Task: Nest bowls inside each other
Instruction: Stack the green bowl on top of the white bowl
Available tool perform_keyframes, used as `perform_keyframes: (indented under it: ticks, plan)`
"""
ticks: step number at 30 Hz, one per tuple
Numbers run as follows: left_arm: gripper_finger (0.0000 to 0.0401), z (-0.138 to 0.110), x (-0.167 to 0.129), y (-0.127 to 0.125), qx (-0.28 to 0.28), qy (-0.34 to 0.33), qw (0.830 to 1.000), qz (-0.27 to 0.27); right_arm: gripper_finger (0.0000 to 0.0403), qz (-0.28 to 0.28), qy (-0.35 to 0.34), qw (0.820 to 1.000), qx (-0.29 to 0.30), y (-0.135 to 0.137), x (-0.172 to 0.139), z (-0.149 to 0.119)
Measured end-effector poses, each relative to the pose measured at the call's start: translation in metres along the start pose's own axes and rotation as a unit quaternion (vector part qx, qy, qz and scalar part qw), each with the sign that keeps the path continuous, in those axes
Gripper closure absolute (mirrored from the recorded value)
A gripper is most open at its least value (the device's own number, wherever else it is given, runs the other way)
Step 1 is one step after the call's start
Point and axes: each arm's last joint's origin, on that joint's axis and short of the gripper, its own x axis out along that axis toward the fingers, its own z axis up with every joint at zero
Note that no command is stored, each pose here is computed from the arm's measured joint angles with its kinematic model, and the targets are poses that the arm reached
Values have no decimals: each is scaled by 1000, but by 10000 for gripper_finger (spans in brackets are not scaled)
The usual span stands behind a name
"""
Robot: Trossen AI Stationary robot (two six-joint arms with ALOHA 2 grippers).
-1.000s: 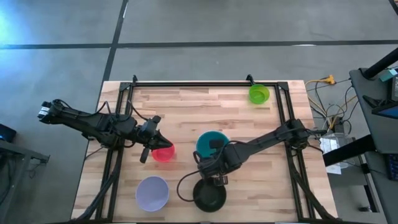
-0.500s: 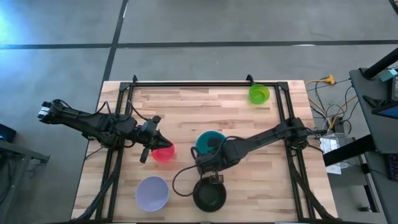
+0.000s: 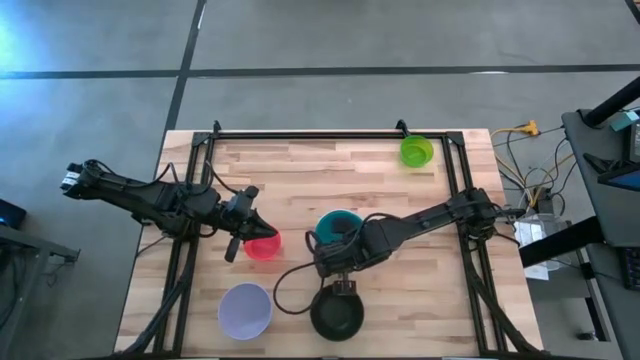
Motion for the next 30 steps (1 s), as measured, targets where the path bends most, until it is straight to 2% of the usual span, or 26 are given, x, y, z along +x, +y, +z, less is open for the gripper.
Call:
perform_keyframes:
  ticks: [11,16,18,22,25,30]
  plan:
    - [397,0,0,0,-1,1,1000,-2,394,-5,21,1000,15,-4,11,-5]
    - [397,0,-1,-3,-4,10,999,-34,394,-5,-2,999,36,-9,-11,-7]
    - [397,0,-2,-3,-3,8,999,-38,394,-28,-22,998,49,-13,-23,-8]
    - [397,0,-2,-3,-3,7,999,-33,394,-85,-55,991,83,-34,-38,-10]
    - [397,-1,0,-3,-3,11,1000,-28,394,-77,-60,990,102,-57,-35,-7]
    - [397,-3,5,-1,-3,15,1000,-15,394,-50,-70,992,97,-88,-15,-1]
